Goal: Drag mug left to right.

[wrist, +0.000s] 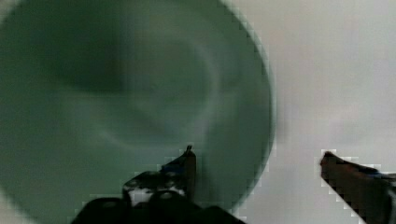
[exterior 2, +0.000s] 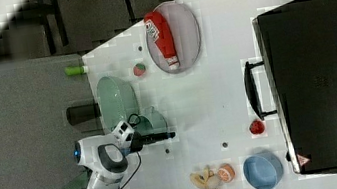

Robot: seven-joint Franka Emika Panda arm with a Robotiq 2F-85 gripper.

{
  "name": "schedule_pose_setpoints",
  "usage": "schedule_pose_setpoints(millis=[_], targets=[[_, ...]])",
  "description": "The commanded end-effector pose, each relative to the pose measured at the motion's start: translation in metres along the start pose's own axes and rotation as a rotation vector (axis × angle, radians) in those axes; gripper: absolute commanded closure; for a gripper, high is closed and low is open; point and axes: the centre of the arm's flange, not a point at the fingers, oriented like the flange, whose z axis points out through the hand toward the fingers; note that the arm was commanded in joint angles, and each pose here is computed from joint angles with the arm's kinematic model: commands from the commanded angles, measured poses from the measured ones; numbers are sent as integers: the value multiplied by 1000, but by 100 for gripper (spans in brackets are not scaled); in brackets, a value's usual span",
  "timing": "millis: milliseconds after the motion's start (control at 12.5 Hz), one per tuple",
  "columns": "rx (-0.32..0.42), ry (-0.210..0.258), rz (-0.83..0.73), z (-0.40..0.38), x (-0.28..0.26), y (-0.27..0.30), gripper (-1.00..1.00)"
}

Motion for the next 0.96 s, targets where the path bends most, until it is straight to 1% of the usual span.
schedule_pose_setpoints(millis=[80,320,400,960], targets=[[25,76,24,-27,15,-8,-18],[23,70,32,-25,15,-3,52],[24,70,40,-25,16,0,65],[22,66,98,-26,29,42,65]])
